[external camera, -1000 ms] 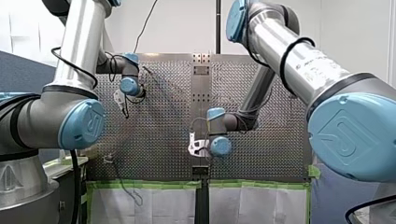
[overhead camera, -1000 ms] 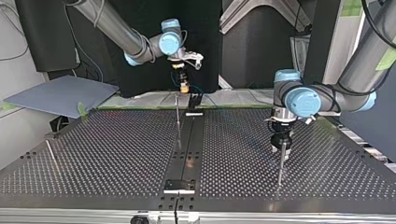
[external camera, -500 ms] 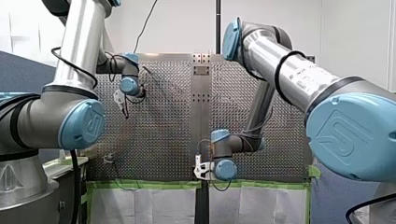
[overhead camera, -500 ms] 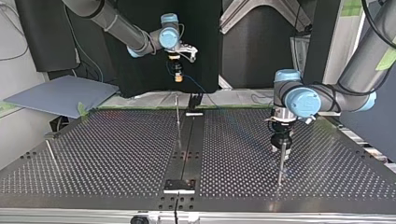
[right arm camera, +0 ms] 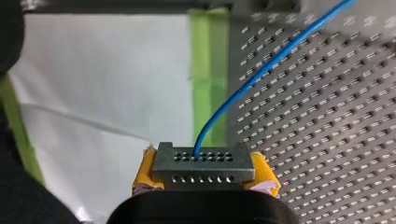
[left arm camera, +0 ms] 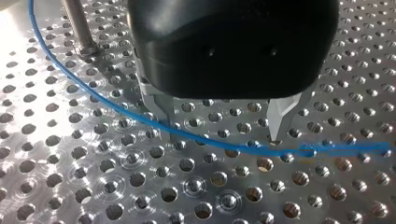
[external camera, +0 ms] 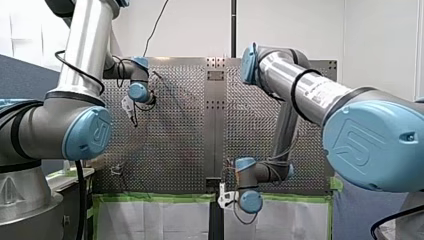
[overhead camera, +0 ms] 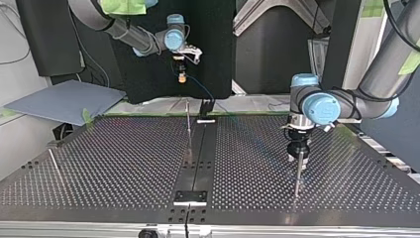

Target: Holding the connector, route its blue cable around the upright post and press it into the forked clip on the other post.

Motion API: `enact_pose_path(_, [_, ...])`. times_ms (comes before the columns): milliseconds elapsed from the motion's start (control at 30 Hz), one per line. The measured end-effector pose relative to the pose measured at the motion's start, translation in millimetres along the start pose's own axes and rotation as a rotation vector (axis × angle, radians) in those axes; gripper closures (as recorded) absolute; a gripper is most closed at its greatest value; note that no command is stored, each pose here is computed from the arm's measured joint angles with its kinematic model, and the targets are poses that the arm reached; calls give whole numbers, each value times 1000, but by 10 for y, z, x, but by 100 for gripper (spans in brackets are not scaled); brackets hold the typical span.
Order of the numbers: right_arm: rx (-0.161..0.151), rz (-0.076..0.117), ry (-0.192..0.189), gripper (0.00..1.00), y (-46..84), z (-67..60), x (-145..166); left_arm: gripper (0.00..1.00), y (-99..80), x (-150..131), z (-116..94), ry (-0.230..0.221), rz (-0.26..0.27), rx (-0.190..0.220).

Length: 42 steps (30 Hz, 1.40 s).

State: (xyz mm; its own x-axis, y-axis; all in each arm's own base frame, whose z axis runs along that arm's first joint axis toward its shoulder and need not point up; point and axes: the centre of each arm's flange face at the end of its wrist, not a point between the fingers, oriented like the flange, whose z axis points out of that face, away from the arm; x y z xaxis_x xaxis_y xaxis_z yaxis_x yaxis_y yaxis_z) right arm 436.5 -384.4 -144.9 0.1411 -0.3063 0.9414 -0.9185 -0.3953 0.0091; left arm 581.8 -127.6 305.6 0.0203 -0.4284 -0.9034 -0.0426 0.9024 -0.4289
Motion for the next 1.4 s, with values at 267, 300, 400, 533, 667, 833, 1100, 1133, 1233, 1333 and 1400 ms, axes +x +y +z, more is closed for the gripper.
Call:
enact_pose_path(267, [-25,-8,-53,98,153,-14,-400,2,1,0,0,0,0,0])
enact_pose_path(300, [-29,-11,-60,98,168,-20,-443,2,1,1,-1,0,0,0])
enact_pose_path(400, [-47,-22,-83,98,222,-45,-589,2,1,0,0,0,0,-1])
enact_pose_path(533, [-65,-30,-98,98,265,-63,-666,2,-1,2,-1,0,0,-1])
enact_pose_path(667, [-69,-30,-91,98,270,-81,-574,2,-2,2,-2,0,0,-1])
enact_pose_path(833, [-69,-30,-84,98,266,-99,-394,2,3,0,-2,-2,0,-5])
enact_pose_path(1100, [-70,-33,-79,98,262,-138,-34,2,7,0,-4,-1,0,-9])
enact_pose_path(1133, [-71,-34,-80,98,269,-151,-6,2,8,0,-4,-1,0,-9])
enact_pose_path(1233, [-75,-33,-82,98,307,-200,76,2,7,1,-5,-1,0,-9])
enact_pose_path(1333, [-83,-30,-82,98,364,-254,154,2,8,2,-5,0,0,-9])
enact_pose_path(1400, [-88,-29,-82,98,410,-295,207,2,8,2,-6,0,0,-10])
